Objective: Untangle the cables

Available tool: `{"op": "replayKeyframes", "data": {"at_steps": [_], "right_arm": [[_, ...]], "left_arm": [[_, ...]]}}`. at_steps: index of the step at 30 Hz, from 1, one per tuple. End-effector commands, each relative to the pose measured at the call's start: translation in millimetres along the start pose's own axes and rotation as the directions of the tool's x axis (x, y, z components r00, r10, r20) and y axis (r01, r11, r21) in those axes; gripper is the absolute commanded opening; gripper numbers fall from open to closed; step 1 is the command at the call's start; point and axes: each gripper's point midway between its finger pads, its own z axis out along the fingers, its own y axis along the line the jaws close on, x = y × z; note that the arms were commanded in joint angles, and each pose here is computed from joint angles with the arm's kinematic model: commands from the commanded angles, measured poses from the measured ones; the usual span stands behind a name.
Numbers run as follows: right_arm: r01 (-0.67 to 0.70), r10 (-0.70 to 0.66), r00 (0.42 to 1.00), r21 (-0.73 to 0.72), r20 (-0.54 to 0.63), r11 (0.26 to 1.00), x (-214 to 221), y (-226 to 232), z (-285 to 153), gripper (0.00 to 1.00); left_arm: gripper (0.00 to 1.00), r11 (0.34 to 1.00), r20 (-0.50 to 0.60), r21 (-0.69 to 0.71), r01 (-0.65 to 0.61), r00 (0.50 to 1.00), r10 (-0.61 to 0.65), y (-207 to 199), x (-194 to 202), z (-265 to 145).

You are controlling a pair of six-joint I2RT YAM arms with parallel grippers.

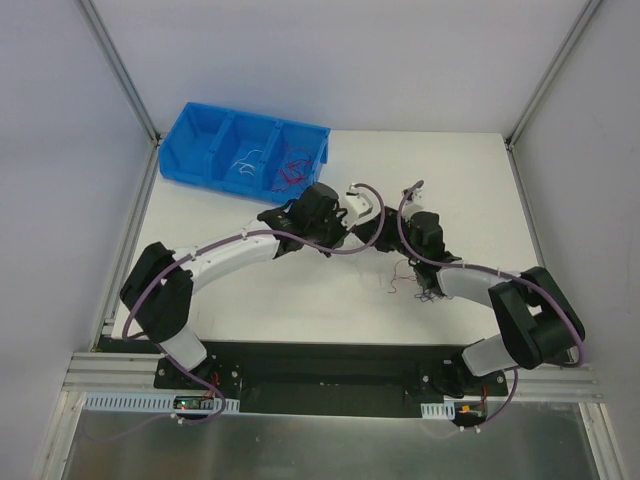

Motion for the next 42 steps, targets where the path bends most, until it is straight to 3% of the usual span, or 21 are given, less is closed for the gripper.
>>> {"op": "replayKeyframes", "data": {"at_steps": [1,8,16,26,28,35,42], "right_arm": [[0.133,-0.136,0.989,0.055,0.064,0.99,-12.1,-9.4,-12.0,0.48],[0.192,-0.189,0.976,-0.024,0.105,0.981,-13.2,4.2,-17.1,0.55],[0.23,-0.225,0.973,-0.157,0.052,0.96,5.1,32.8,-4.7,0.61],[0.237,-0.233,0.966,0.023,-0.115,0.971,35.5,6.3,28.6,0.59],[0.232,-0.227,0.965,0.018,-0.133,0.973,40.5,7.5,33.1,0.55],[0.224,-0.21,0.965,0.078,-0.157,0.971,45.4,-3.5,38.3,0.24],[0.225,-0.187,0.966,0.23,-0.176,0.947,42.3,-29.3,35.1,0.1]], "left_arm": [[0.0,0.999,0.14,0.029,-0.023,0.99,0.019,-11.3,-38.7,-36.7],[0.0,0.999,0.211,0.033,-0.036,0.977,0.028,-16.5,-49.4,-58.3],[0.0,0.999,0.275,0.012,-0.045,0.961,0.04,-16.6,-59.9,-77.4],[0.0,0.995,0.439,0.023,-0.101,0.895,0.081,-27.9,-80.1,-113.6],[0.0,0.992,0.474,0.01,-0.122,0.874,0.103,-29.3,-83.7,-123.5],[0.0,0.984,0.614,-0.157,-0.085,0.772,0.164,-11.1,-110.3,-188.4],[0.0,0.957,0.765,-0.268,0.111,0.629,0.141,9.4,-142.9,-290.2]]}}
